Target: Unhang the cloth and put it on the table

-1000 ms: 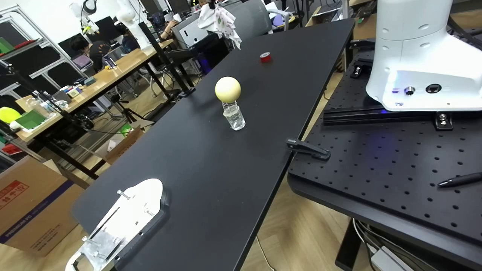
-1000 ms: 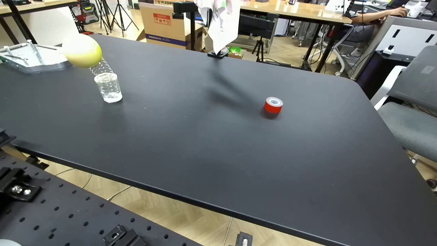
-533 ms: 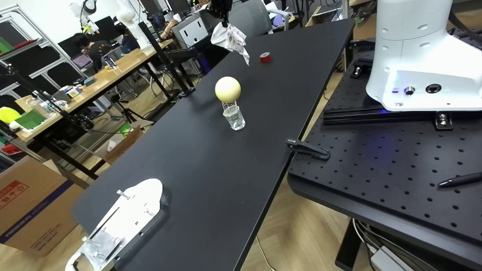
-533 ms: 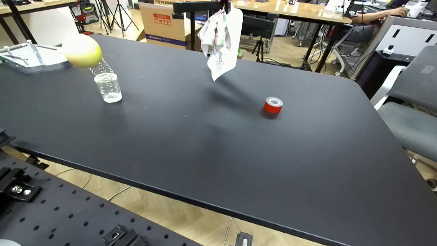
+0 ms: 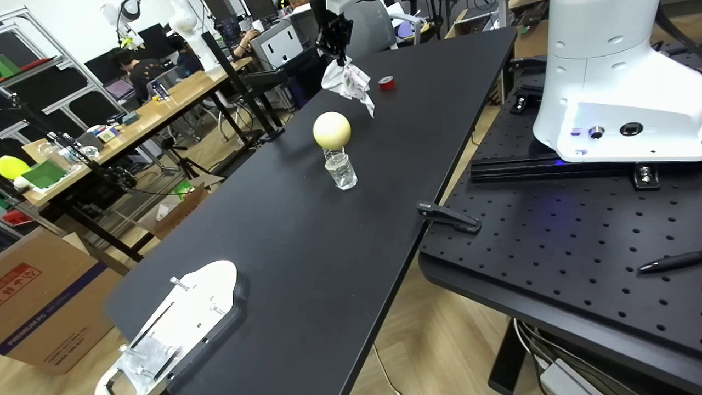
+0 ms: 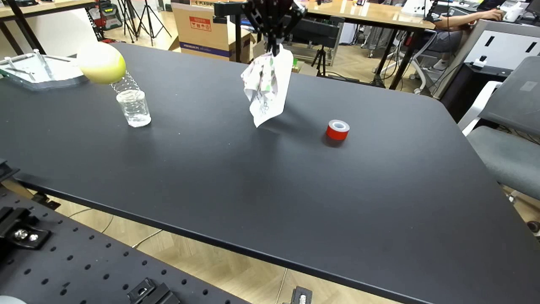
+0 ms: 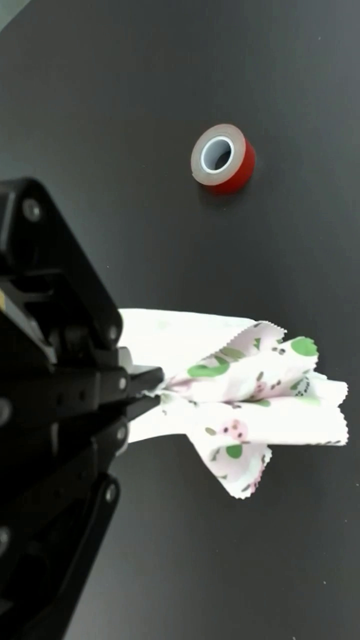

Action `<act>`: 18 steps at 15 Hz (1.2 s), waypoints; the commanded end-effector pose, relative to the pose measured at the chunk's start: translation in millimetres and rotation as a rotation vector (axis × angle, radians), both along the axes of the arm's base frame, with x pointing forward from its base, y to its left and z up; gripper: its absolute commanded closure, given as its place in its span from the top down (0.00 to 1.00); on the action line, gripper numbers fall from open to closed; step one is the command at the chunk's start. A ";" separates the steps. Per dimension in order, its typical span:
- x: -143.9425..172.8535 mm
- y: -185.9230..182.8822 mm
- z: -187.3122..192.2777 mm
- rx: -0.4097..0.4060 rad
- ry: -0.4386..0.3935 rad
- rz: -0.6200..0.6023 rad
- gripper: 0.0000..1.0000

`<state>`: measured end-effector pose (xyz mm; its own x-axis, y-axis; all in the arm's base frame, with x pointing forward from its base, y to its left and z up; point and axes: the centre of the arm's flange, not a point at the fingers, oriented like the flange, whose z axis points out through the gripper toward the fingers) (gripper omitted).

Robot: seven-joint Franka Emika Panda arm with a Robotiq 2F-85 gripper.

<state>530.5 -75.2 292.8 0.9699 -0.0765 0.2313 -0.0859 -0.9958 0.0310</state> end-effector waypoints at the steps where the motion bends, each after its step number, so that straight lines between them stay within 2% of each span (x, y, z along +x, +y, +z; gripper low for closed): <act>1: 2.1 -9.6 -20.4 0.000 -0.014 -0.010 0.01; 2: 2.9 -10.4 -23.9 0.001 -0.011 -0.013 0.30; 4: 2.5 -9.9 -26.8 0.004 -0.004 -0.011 0.36; 7: -2.8 -5.5 -20.0 0.020 0.019 -0.015 0.56; 11: -10.7 -1.9 -5.8 0.059 0.038 -0.079 0.83; 13: -17.0 -1.0 2.0 0.069 0.084 -0.110 0.97; 18: -37.8 -10.3 21.7 0.116 0.133 -0.118 1.00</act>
